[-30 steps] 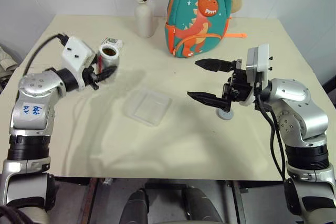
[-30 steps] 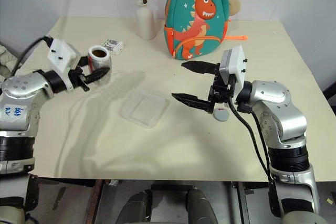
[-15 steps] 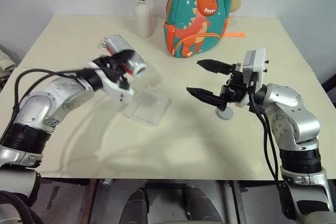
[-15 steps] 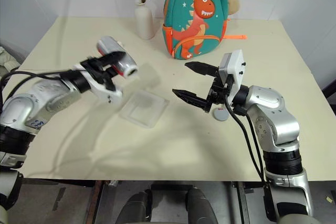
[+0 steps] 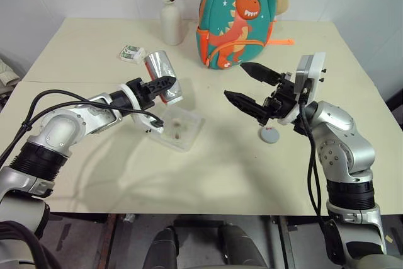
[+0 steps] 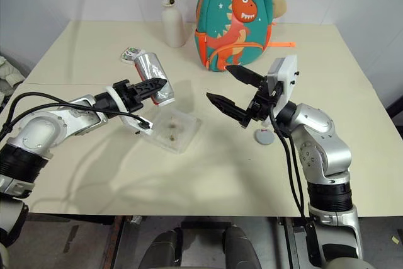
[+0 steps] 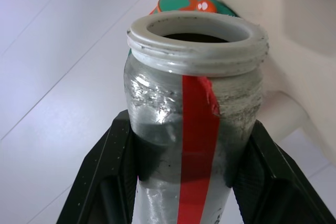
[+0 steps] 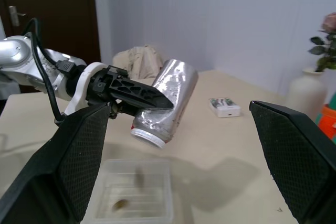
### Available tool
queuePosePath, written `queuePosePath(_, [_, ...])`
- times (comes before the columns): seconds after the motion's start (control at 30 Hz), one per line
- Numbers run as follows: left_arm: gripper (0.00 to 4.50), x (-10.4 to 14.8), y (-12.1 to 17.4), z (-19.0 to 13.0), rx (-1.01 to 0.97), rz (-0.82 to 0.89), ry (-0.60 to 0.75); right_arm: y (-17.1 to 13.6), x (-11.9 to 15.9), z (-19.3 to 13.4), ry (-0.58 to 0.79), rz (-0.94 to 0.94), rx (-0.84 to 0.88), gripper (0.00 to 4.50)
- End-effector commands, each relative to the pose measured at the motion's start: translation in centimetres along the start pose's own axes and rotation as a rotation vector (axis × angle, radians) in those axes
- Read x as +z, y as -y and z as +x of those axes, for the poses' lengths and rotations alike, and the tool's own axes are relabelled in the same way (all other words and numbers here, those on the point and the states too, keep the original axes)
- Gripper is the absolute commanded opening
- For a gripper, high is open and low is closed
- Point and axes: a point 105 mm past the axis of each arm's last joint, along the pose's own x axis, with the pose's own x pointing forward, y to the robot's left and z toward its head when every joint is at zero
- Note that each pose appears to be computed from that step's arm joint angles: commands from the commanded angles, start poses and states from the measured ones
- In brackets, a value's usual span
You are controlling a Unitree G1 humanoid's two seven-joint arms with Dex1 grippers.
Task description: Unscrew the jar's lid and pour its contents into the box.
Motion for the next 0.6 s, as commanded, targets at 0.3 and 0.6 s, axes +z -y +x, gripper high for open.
queuePosePath(0.3, [1.97,-3.9,0.8,-1.4,0.048,-0.753,-0.222,-0.3,1.5,0.0,0.047,-0.02,0.027,4.48])
queuePosePath(0.6, [1.97,-7.2,8.4,-6.1,0.212,-2.082,-0.677,-0.9,1.5,0.1,0.006,-0.006,0.091,4.48])
